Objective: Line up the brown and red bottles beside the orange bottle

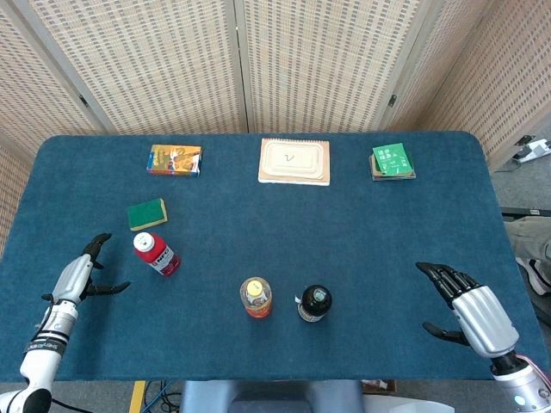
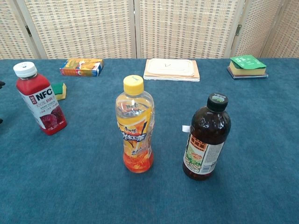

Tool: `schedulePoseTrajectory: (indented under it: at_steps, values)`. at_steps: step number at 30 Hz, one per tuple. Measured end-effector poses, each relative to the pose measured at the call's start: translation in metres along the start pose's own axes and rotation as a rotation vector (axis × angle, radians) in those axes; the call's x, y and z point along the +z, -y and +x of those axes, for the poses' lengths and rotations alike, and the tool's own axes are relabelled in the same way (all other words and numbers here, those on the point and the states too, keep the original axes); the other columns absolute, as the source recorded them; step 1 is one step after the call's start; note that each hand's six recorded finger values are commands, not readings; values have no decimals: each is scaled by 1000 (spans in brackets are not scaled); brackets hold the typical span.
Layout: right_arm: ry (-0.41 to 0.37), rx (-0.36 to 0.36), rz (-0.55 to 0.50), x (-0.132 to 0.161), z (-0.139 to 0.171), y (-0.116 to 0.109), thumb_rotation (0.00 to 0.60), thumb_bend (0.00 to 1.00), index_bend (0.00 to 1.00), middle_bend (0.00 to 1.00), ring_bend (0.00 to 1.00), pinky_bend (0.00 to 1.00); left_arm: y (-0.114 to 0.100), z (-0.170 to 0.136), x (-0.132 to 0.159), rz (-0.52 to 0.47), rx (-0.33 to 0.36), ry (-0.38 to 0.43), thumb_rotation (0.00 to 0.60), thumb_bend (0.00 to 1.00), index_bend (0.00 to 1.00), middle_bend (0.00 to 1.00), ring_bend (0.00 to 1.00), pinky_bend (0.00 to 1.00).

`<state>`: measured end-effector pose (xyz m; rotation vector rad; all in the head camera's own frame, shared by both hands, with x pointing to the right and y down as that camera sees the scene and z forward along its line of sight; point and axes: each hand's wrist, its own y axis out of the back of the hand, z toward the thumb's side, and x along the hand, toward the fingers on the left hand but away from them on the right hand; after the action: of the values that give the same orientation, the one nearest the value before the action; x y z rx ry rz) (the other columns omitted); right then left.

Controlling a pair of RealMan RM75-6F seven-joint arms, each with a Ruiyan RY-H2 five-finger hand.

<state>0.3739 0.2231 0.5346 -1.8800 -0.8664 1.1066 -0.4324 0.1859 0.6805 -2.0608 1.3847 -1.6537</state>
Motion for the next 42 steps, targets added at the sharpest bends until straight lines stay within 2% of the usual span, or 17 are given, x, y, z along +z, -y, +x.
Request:
schedulePoseTrajectory:
  at_steps: [8, 12, 23, 31, 42]
  values:
    - [6, 3, -26, -6, 2, 2, 600, 0, 88, 183, 176, 365, 5, 14, 10, -138, 25, 35, 600, 98, 50, 0, 70, 303]
    - [6, -4, -30, -7, 3, 1, 600, 0, 88, 187, 176, 365, 9, 18, 16, -187, 17, 61, 600, 99, 54, 0, 73, 303]
    - [10, -10, -37, -9, 3, 0, 600, 0, 88, 188, 176, 365, 22, 35, 27, -251, -12, 82, 600, 99, 82, 3, 80, 302]
    - [15, -12, -39, -11, 2, -1, 600, 0, 88, 188, 176, 365, 26, 39, 33, -305, -8, 98, 600, 99, 147, 64, 141, 303]
    - [16, -14, -45, -12, 3, -2, 600, 0, 88, 188, 177, 365, 32, 33, 39, -386, -81, 114, 600, 99, 163, 73, 151, 303]
